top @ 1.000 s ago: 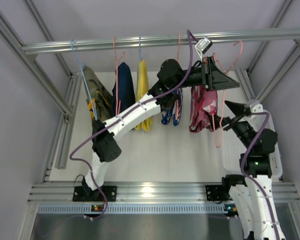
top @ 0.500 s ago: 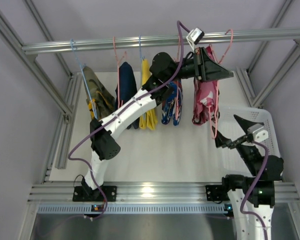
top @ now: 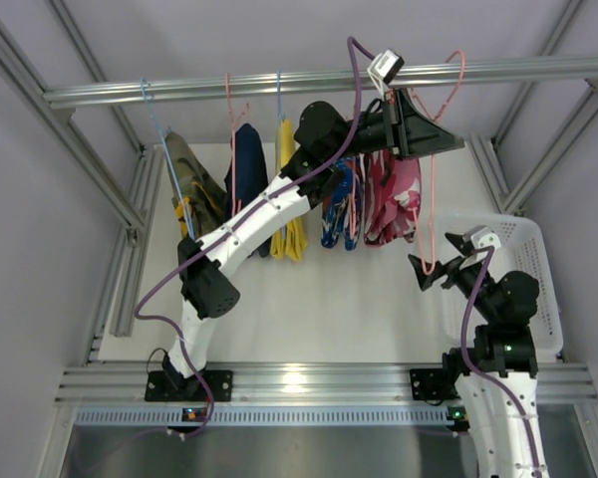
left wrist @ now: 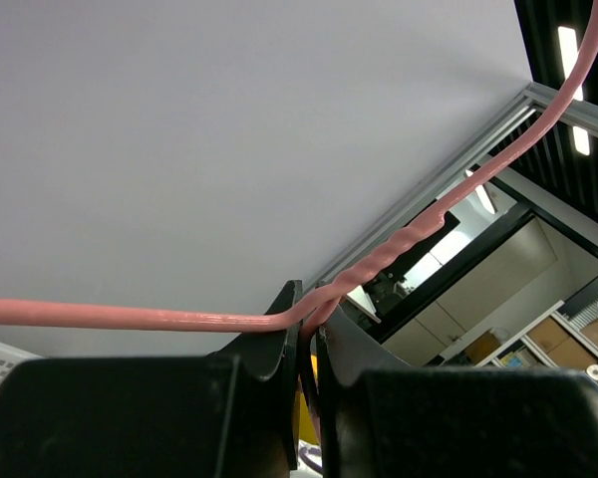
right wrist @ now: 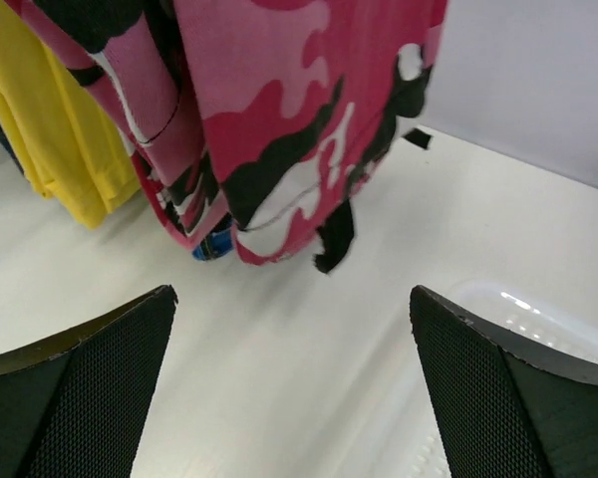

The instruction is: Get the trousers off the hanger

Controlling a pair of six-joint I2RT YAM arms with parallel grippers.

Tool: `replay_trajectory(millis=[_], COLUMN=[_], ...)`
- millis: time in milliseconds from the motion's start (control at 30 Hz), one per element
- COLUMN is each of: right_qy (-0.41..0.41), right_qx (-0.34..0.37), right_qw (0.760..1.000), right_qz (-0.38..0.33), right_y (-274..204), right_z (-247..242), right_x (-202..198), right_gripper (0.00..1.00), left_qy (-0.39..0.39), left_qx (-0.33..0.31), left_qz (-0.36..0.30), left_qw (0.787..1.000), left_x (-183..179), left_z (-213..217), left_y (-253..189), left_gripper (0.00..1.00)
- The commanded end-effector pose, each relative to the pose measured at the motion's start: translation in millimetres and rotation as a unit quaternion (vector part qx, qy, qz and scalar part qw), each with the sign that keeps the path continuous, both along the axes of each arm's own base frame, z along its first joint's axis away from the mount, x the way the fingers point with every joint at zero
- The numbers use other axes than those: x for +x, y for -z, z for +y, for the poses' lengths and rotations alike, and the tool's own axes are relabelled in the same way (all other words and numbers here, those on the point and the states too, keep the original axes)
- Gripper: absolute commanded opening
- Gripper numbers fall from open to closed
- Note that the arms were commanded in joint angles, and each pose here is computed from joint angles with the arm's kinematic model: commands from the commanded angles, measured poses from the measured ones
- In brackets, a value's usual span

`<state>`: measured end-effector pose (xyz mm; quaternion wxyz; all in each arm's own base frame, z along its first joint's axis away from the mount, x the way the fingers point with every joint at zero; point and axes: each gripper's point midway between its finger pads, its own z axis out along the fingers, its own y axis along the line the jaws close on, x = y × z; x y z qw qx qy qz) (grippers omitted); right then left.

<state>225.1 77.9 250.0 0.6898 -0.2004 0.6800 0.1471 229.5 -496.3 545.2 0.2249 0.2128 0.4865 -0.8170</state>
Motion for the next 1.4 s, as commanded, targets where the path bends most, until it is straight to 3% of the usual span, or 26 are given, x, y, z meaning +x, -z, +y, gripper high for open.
replay_trajectory(millis=[0, 267, 500, 800, 967, 1100, 1367], right_qy=[-0.06, -0.059, -0.033, -0.071, -0.011, -0.032, -0.021], right_qx=[0.02, 0.051, 0.024, -0.034, -0.008, 0.003, 0.004], right_qw=[0.996, 0.994, 0.995, 0.992, 0.998, 0.997, 0.998], right_qz=[-0.07, -0.073, -0.095, -0.096, -0.068, -0.069, -0.054], right_y=[-32.8, -36.6, -38.1, -28.5, -27.1, -24.2, -13.6], right_z=[20.1, 21.9, 20.4, 28.2, 10.4, 17.4, 14.9], right_x=[1.8, 26.5, 47.4, 25.9, 18.9, 8.6, 28.7], right_gripper=[0.99, 0.99, 0.99, 0.99, 0.99, 0.99, 1.0], left_qy=[-0.014, -0.007, 0.003, 0.004, -0.014, -0.022, -0.016], left_qx=[-0.14, -0.145, -0.151, -0.152, -0.171, -0.173, -0.172], left_qz=[-0.124, -0.119, -0.116, -0.124, -0.146, -0.151, -0.148], left_qw=[0.982, 0.982, 0.982, 0.981, 0.974, 0.973, 0.974], left_x=[-52.2, -56.3, -64.8, -65.6, -60.1, -56.6, -60.5], left_z=[60.8, 59.1, 58.2, 57.7, 72.5, 81.9, 85.2], left_y=[-92.2, -93.5, -96.8, -95.6, -108.4, -114.5, -116.3], left_gripper=[0.0, 0.0, 0.0, 0.0, 0.0, 0.0, 0.0])
